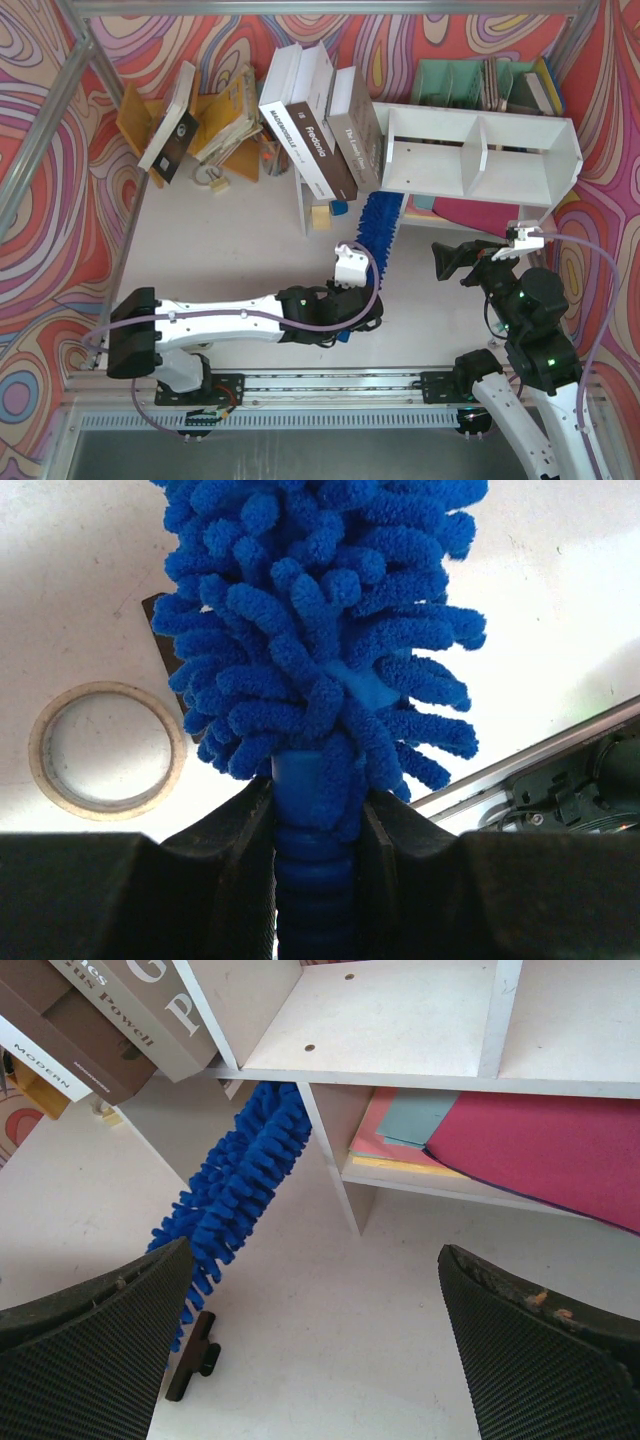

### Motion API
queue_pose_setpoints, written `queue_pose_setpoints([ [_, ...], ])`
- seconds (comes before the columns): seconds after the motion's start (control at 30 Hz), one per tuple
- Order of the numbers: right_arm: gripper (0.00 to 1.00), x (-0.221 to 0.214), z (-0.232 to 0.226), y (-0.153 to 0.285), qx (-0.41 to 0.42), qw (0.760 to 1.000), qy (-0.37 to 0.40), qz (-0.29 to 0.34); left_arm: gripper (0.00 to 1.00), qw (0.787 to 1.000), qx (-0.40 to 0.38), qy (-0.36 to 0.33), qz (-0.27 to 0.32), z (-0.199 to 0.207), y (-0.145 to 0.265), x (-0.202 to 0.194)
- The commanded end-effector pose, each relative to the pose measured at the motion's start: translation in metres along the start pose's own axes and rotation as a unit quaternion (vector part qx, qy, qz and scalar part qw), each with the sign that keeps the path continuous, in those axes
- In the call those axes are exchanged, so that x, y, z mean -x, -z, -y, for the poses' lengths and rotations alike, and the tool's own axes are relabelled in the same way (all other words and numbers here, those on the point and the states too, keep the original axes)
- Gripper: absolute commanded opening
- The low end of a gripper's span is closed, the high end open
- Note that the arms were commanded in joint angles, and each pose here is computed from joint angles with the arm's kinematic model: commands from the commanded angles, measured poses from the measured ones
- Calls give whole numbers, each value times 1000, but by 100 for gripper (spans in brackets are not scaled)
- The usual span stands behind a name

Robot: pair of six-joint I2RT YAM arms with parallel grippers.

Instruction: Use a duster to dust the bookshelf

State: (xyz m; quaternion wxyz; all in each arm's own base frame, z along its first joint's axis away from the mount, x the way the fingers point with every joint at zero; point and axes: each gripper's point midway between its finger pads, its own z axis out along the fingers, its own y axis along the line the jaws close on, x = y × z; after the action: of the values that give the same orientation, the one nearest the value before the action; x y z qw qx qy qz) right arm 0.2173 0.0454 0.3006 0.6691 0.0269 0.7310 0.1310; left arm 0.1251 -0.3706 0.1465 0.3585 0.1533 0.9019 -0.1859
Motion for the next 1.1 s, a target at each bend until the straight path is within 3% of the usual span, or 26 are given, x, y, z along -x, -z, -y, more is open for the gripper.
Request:
queue_pose_setpoints([
  [0.0, 99, 9, -2, 1, 4, 1000, 3, 17, 0, 1000, -10, -10, 12, -10, 19, 0],
  [0.63, 99, 7, -2, 0, 3, 1000, 2, 12, 0, 988, 125, 38, 82, -158, 91, 5],
  [0.83, 99, 7, -2, 0, 3, 1000, 2, 12, 0, 984, 135, 70, 97, -180, 98, -2],
  [1.07, 99, 6, -2, -1, 4, 1000, 2, 11, 0, 988, 112, 81, 69, -163, 80, -18],
])
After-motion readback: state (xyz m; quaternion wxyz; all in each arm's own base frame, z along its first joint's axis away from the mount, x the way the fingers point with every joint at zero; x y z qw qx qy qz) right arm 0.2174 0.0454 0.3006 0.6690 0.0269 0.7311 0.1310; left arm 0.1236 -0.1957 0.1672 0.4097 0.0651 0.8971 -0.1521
